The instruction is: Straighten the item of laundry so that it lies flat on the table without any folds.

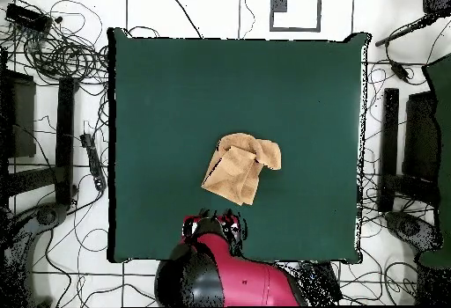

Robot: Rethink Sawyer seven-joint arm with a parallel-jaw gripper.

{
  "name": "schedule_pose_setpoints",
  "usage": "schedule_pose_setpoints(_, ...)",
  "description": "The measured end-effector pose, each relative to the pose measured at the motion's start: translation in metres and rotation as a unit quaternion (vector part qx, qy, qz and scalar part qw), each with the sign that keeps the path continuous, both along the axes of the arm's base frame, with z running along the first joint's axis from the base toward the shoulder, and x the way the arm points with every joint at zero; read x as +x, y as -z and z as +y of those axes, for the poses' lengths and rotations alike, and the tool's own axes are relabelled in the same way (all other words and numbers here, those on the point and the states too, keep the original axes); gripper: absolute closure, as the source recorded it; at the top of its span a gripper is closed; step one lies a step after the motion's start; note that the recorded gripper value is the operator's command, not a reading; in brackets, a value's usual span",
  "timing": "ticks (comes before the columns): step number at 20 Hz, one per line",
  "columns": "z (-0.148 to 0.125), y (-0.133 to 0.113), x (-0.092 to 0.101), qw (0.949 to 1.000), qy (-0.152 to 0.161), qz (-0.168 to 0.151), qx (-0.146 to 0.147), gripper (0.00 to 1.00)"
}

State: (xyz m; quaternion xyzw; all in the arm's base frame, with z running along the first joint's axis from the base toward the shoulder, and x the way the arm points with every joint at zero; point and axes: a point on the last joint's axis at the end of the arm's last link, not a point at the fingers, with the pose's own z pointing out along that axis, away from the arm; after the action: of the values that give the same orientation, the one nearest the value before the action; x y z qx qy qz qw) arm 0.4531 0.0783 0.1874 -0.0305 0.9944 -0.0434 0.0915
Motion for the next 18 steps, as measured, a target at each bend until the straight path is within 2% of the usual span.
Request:
schedule_pose_setpoints(5,0.001,0.032,-0.013,0.9997,-0.022,0.006,-0.005,0.0)
schedule_pose_setpoints(18,0.01,0.113,-0.062,0.9951,-0.068,0.071,0.0,0.0)
